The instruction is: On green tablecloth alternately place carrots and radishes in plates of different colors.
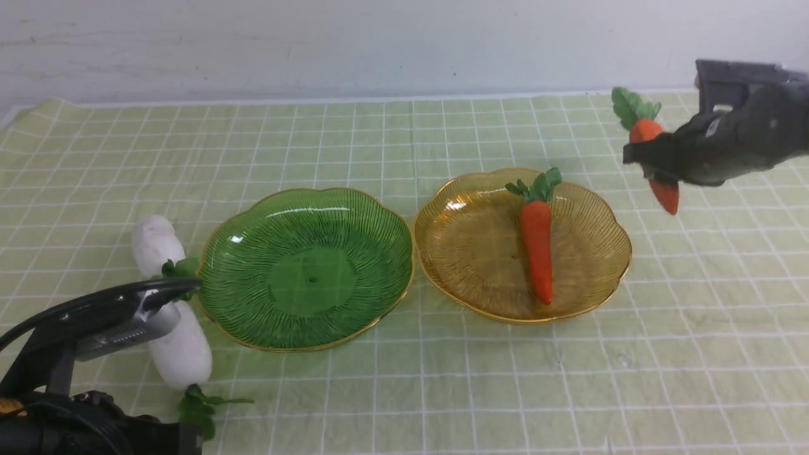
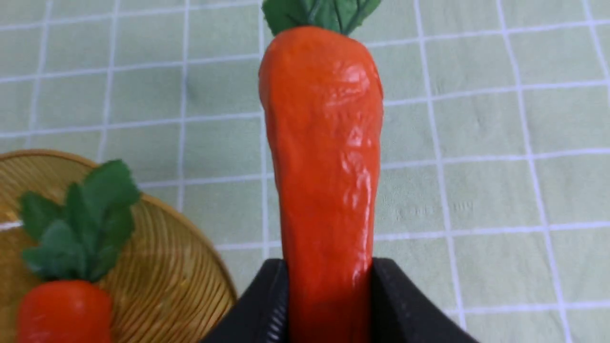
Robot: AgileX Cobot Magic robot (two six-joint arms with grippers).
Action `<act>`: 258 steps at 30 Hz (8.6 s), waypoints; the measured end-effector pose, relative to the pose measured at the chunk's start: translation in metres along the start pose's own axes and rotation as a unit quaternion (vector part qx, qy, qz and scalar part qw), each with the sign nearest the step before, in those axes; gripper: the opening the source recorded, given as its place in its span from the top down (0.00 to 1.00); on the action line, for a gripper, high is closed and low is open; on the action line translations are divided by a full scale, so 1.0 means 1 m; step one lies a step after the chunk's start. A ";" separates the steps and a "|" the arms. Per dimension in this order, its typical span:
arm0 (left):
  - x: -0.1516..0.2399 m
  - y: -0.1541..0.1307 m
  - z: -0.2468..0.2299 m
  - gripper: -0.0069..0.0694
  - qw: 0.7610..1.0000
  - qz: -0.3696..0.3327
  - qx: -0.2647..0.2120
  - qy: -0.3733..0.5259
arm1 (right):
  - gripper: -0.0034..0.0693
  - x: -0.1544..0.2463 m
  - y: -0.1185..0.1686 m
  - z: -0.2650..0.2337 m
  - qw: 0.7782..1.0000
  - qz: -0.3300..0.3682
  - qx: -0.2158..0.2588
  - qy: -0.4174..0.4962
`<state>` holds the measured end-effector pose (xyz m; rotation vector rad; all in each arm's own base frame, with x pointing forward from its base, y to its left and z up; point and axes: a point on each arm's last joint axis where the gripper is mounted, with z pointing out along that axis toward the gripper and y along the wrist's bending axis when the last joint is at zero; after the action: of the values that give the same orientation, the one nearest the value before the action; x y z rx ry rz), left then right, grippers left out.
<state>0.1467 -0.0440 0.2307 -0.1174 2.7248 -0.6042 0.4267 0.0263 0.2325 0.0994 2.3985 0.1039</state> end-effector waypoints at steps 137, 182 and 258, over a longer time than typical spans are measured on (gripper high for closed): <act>-0.261 -0.024 0.047 0.14 0.965 0.045 -0.241 -0.089 | 0.97 0.095 0.047 -0.195 0.960 -0.142 -0.128 0.204; -0.255 -0.024 0.107 0.37 0.980 0.063 -0.182 0.058 | 0.97 0.090 0.047 -0.202 0.967 -0.143 -0.131 0.166; -0.265 -0.079 0.025 0.92 0.974 0.140 -0.179 0.000 | 0.97 0.307 -0.039 -0.216 0.953 -0.089 -0.048 -0.286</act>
<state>0.4040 -0.0842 0.3267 0.1777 2.7507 -0.0315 0.0529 0.0085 0.1817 -0.1188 1.8081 0.0924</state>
